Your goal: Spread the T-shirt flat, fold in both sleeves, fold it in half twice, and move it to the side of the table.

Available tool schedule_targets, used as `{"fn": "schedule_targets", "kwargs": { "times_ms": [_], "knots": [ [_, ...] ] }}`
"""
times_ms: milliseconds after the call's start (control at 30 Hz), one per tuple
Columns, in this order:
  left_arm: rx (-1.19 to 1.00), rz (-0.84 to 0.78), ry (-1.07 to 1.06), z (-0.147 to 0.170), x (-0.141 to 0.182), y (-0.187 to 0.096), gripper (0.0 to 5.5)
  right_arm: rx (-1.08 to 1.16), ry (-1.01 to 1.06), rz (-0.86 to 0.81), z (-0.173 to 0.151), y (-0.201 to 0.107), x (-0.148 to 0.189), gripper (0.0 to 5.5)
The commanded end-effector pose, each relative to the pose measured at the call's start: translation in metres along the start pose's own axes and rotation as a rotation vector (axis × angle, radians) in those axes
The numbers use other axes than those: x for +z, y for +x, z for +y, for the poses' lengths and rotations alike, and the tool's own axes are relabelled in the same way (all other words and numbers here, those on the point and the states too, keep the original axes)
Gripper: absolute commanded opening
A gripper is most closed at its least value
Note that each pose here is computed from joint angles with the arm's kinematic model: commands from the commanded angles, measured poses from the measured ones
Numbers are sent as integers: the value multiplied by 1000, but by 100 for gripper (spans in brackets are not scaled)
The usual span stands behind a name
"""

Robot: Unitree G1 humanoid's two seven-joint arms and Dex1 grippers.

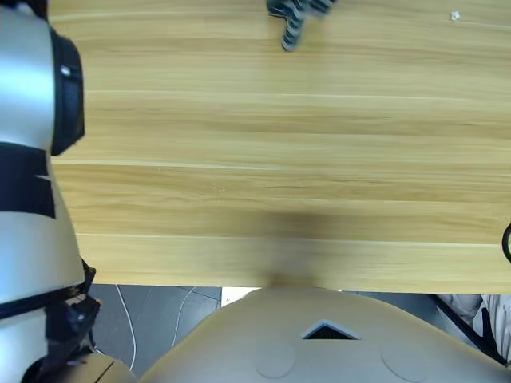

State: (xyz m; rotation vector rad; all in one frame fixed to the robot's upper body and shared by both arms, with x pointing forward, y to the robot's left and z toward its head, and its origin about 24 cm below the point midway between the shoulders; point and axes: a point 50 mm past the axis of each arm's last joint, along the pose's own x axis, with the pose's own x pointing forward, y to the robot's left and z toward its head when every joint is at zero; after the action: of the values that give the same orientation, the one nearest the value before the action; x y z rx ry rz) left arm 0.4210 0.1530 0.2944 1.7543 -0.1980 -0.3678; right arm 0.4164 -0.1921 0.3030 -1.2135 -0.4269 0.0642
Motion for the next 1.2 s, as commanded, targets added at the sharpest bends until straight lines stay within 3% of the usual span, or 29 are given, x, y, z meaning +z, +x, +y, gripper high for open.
{"fn": "schedule_targets", "kwargs": {
  "times_ms": [33, 100, 167, 367, 500, 633, 700, 833, 1000, 1200],
  "knots": [
    [-354, -228, 49, -102, 10, -10, 1, 266, 33, -90, 83, -35, -22, 0],
    [-539, -423, 79, -167, 29, -37, 1, 449, 96, -210, 136, -71, -23, 0],
    [-610, -551, 69, -195, 47, -71, 1, 505, 131, -320, 155, -100, -16, 0],
    [-385, -496, 81, -134, 38, -106, 1, 272, 146, -407, 98, -110, -4, 0],
    [-362, -476, 108, -110, 41, -140, 1, 429, 182, -486, 110, -153, 16, 0],
    [-444, -557, 74, -117, 65, -177, 1, 767, 256, -537, 131, -209, 39, 0],
    [-573, -614, 19, -142, 82, -201, 1, 948, 315, -556, 131, -233, 49, 0],
    [-760, -698, -80, -175, 106, -233, 1, 1086, 426, -589, 131, -250, 63, 0],
    [-870, -708, -101, -187, 109, -246, 78, 1230, 493, -605, 143, -261, 72, 0],
    [-876, -726, -134, -180, 113, -247, 163, 1430, 568, -494, 162, -285, 66, 0]
  ]
}}
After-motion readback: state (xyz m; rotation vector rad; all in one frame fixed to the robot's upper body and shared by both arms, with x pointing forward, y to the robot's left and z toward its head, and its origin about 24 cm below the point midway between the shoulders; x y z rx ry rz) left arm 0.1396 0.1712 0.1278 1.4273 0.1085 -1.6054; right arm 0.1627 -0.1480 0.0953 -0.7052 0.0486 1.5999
